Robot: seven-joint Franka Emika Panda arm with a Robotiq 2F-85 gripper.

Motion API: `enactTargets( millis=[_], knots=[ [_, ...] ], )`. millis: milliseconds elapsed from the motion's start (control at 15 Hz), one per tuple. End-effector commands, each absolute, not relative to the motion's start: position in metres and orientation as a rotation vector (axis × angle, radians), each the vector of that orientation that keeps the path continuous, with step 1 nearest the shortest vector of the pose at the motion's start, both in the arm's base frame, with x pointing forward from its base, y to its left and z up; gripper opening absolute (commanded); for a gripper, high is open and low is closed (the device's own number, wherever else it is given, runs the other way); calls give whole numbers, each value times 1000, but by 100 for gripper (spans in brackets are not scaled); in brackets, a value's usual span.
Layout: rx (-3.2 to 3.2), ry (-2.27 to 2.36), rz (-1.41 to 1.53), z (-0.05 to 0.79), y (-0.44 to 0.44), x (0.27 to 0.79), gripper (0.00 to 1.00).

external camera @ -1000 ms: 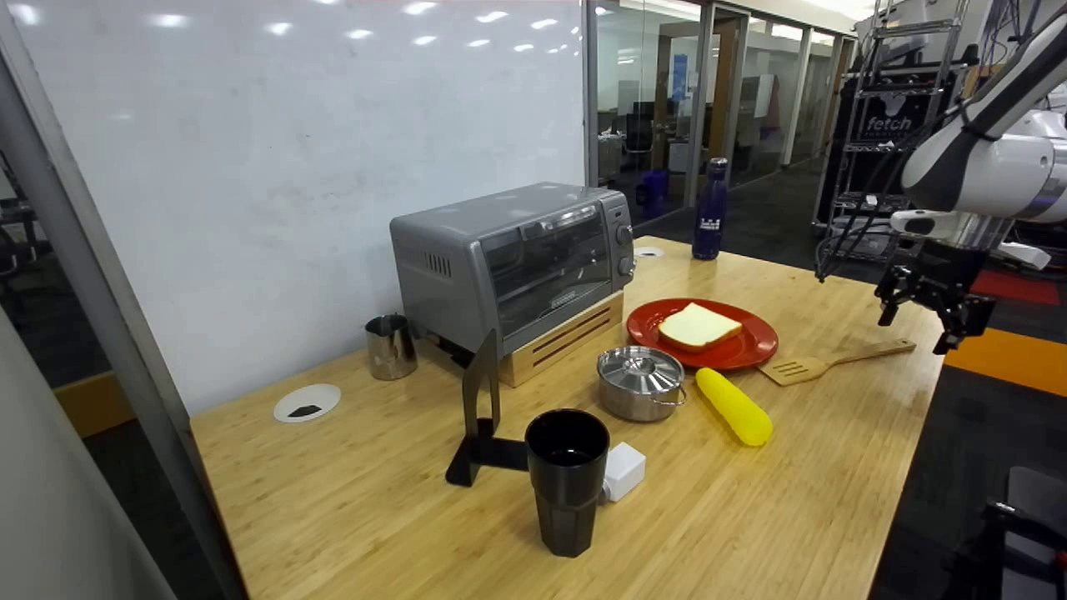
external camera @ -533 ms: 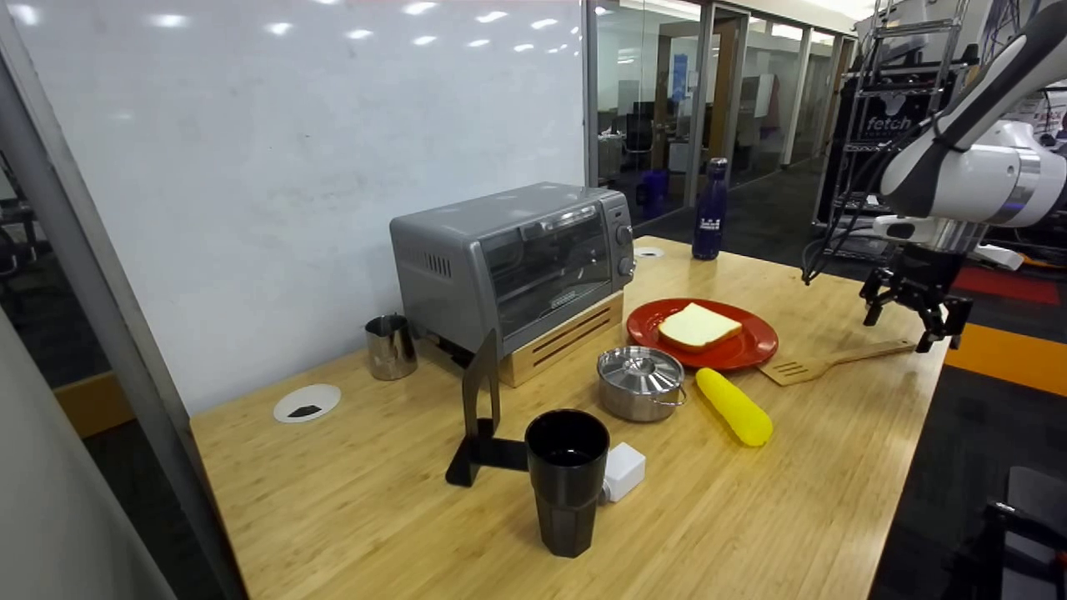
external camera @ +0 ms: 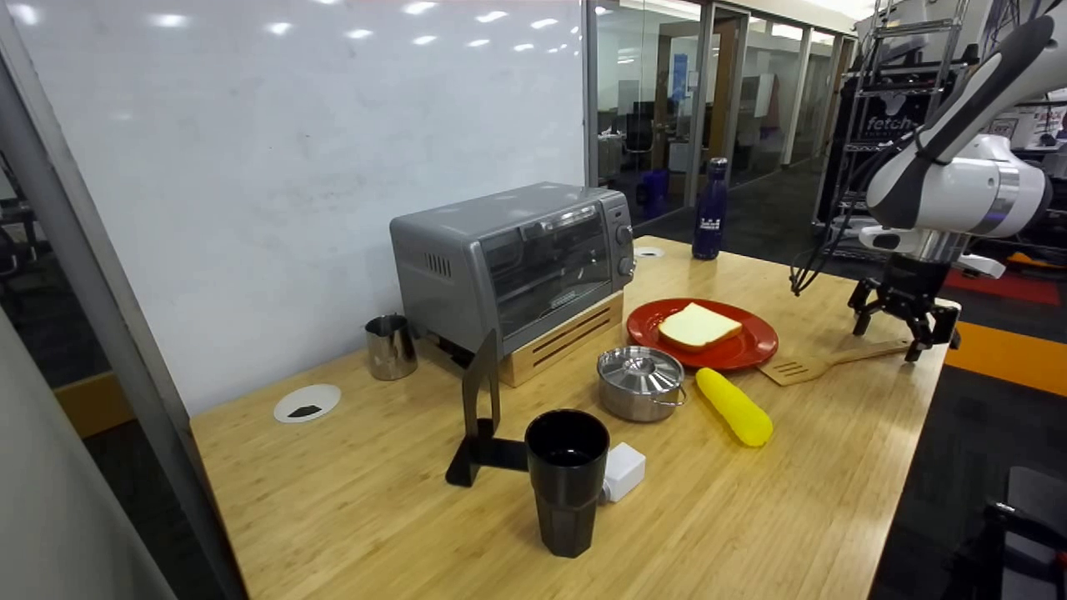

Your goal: Use the spatula to pick up the slice of bread.

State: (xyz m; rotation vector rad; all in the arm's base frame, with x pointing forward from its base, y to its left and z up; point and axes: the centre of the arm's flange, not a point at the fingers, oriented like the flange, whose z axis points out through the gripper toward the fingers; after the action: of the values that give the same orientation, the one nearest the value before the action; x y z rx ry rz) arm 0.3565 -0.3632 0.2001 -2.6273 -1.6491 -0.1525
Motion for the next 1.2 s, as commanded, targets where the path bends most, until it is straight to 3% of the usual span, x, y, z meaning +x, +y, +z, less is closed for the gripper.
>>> enactTargets(
  millis=[0,67,133,200,867,1133],
  knots=[
    [-2635,-1683,-141,196,-363,361,100],
    [-2637,-1685,-139,197,-363,361,100],
    [-2639,-1685,-136,197,-362,361,75],
    [-2640,-1687,-136,197,-362,361,74],
    [-2662,-1682,-114,207,-354,362,6],
    [-2681,-1655,-97,217,-349,363,7]
  ],
)
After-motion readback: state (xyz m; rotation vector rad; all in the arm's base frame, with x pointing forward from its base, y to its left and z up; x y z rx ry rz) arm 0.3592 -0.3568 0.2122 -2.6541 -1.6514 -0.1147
